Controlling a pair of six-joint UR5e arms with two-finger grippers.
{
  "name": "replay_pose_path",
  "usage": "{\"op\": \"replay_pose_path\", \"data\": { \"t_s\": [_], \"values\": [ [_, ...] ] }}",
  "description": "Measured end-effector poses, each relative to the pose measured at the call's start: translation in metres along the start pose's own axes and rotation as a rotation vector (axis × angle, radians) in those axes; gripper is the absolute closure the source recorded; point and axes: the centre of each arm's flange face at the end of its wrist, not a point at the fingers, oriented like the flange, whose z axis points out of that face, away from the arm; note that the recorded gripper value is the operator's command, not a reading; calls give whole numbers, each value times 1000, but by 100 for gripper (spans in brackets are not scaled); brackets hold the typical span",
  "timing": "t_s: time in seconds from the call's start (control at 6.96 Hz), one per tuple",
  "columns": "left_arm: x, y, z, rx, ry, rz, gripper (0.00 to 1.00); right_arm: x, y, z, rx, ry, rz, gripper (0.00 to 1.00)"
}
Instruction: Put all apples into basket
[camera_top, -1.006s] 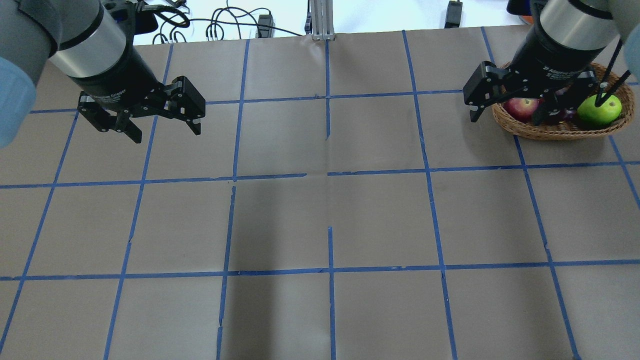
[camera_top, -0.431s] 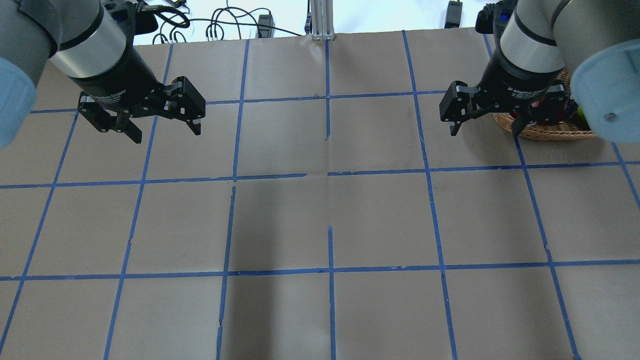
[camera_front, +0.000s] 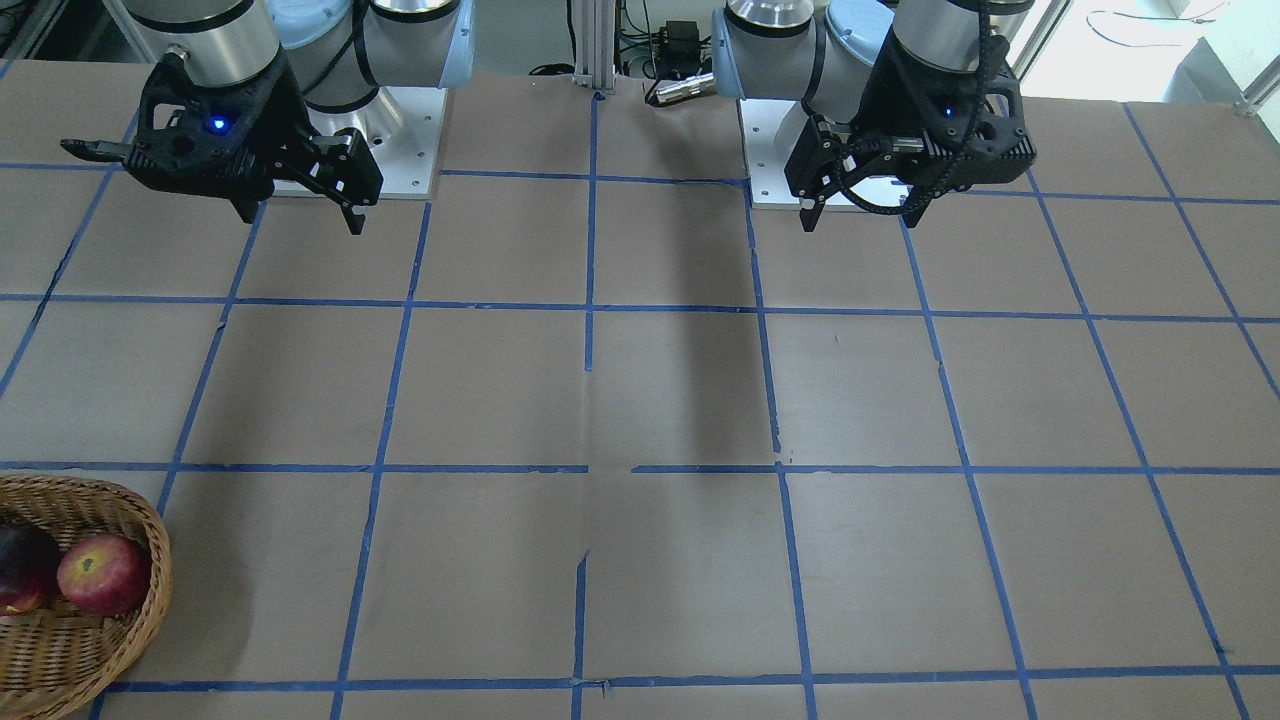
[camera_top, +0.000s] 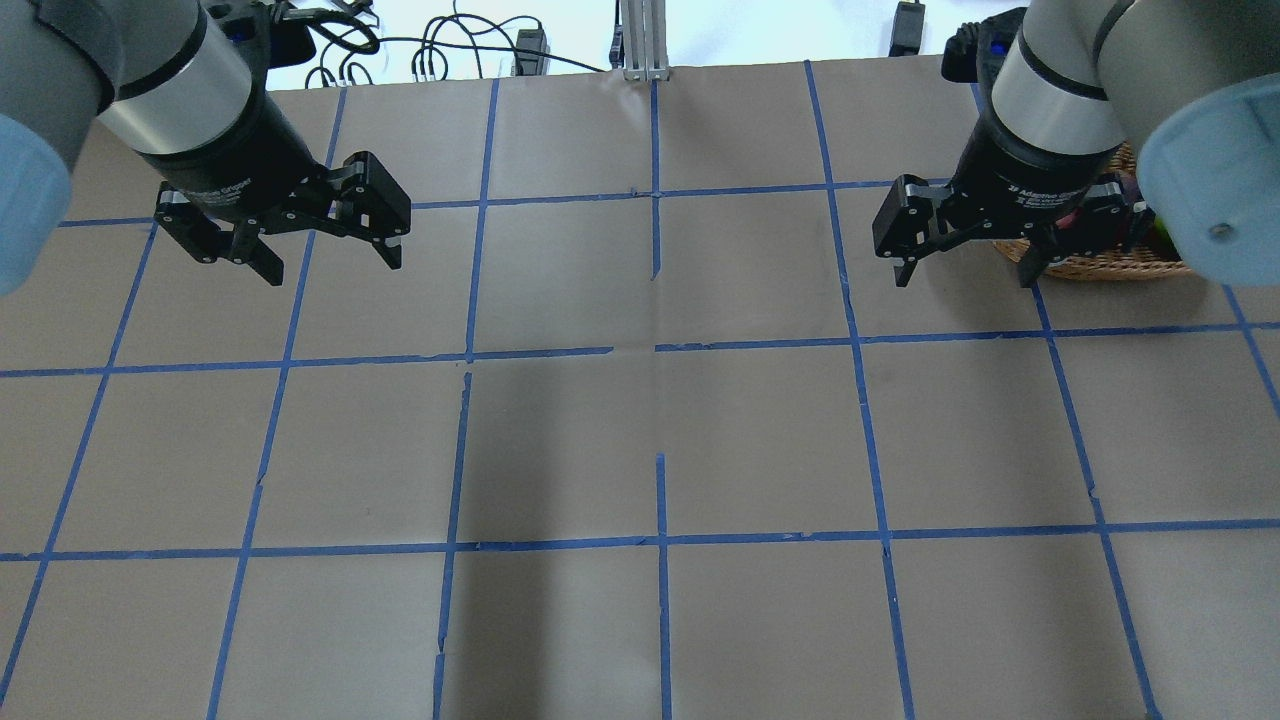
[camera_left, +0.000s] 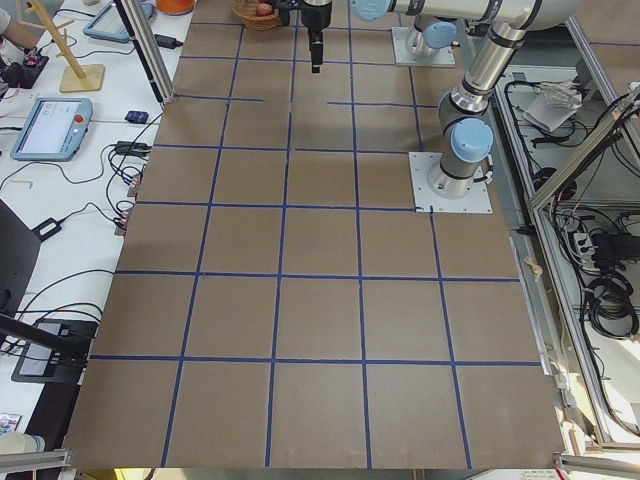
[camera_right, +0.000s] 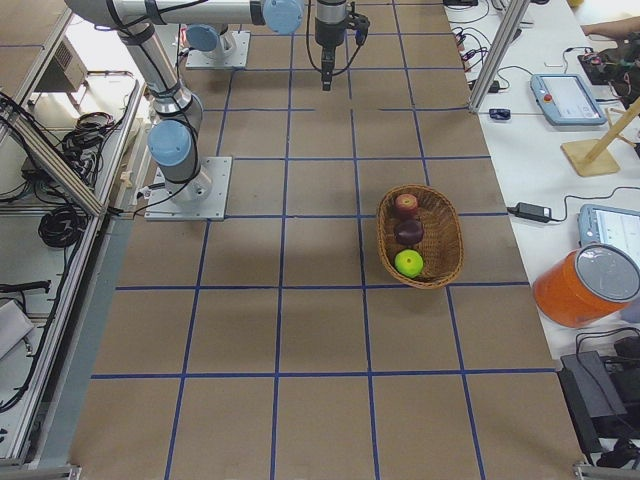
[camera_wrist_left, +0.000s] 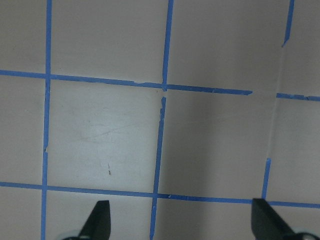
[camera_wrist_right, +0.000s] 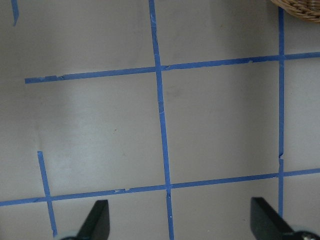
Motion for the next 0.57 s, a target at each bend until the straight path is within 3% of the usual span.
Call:
{"op": "replay_pose_path", "data": {
  "t_s": [0.57],
  "values": [
    [0,0,0,0,0,0,0,1,11,-6,-31,-11,-2,0]
  ]
}}
